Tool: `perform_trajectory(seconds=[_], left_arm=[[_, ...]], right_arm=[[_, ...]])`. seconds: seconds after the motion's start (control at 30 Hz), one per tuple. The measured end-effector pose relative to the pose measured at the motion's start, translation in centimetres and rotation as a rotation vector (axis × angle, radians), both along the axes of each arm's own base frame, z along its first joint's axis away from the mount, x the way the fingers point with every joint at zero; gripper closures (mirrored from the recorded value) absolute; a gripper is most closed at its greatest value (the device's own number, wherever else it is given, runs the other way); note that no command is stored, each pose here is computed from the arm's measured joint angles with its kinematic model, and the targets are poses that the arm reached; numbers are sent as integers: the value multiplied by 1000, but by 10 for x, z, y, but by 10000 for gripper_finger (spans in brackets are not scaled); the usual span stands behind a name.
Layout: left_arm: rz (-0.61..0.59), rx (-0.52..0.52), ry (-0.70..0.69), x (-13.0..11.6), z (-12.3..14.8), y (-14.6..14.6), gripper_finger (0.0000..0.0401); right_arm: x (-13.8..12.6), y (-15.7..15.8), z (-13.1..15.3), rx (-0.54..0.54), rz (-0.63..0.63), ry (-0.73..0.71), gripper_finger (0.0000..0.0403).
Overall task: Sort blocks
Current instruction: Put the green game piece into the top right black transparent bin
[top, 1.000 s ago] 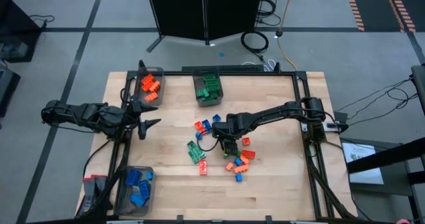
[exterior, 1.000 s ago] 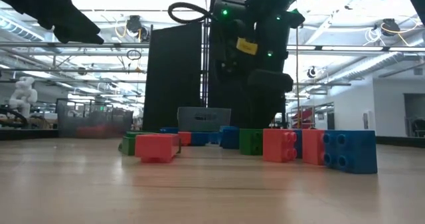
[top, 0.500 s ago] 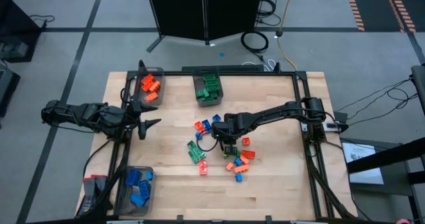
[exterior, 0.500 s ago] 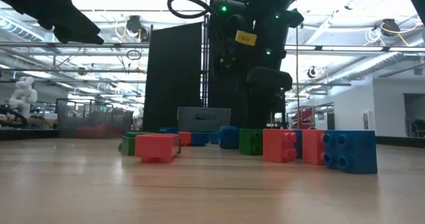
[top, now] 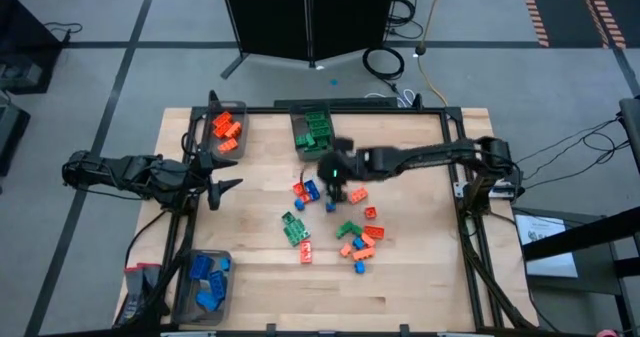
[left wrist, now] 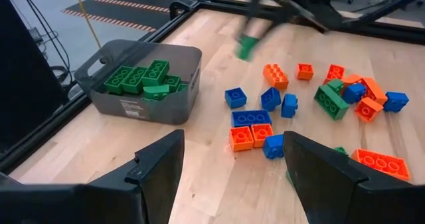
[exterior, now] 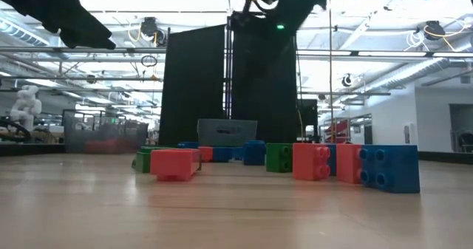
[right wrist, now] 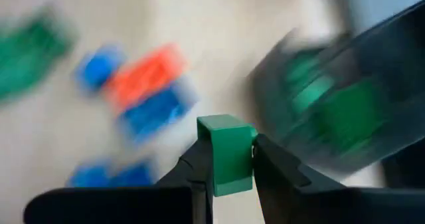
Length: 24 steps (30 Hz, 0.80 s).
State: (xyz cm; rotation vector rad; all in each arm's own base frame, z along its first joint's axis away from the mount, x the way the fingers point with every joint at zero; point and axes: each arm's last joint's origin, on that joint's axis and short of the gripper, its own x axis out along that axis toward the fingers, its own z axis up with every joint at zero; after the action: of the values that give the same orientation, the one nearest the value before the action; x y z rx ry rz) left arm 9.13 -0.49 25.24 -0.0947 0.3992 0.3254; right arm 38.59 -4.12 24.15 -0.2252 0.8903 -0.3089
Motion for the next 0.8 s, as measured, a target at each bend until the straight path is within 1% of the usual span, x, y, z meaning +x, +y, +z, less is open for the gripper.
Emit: perform_trajectory(seconds=[0.13, 0.23, 0.3, 0.37, 0.47, 0.53, 0.6, 0.73, 0.8], left_arm=[[0, 0, 0, 0, 0, 0, 146], [0, 0, 0, 0, 0, 0, 146], [0, 0, 0, 0, 0, 0, 146], [0, 0, 0, 0, 0, 0, 146], [0, 0, 0, 0, 0, 0, 146], [0, 0, 0, 0, 0, 0, 146], [0, 0, 0, 0, 0, 0, 146], [0, 0, 0, 0, 0, 0, 146], [0, 0, 0, 0, 0, 0, 146]], right_arm=[[10, -43, 13, -71, -54, -196, 340], [13, -79, 11, -56, -112, -304, 340], [13, -101, 5, -11, -156, -358, 340], [11, -119, -4, 43, -212, -383, 340], [8, -135, -20, 138, -254, -367, 340], [6, -140, -28, 191, -242, -337, 337], [5, -140, -30, 220, -227, -322, 312], [5, -140, -30, 221, -225, -325, 242], [5, -140, -30, 221, -225, -322, 216]])
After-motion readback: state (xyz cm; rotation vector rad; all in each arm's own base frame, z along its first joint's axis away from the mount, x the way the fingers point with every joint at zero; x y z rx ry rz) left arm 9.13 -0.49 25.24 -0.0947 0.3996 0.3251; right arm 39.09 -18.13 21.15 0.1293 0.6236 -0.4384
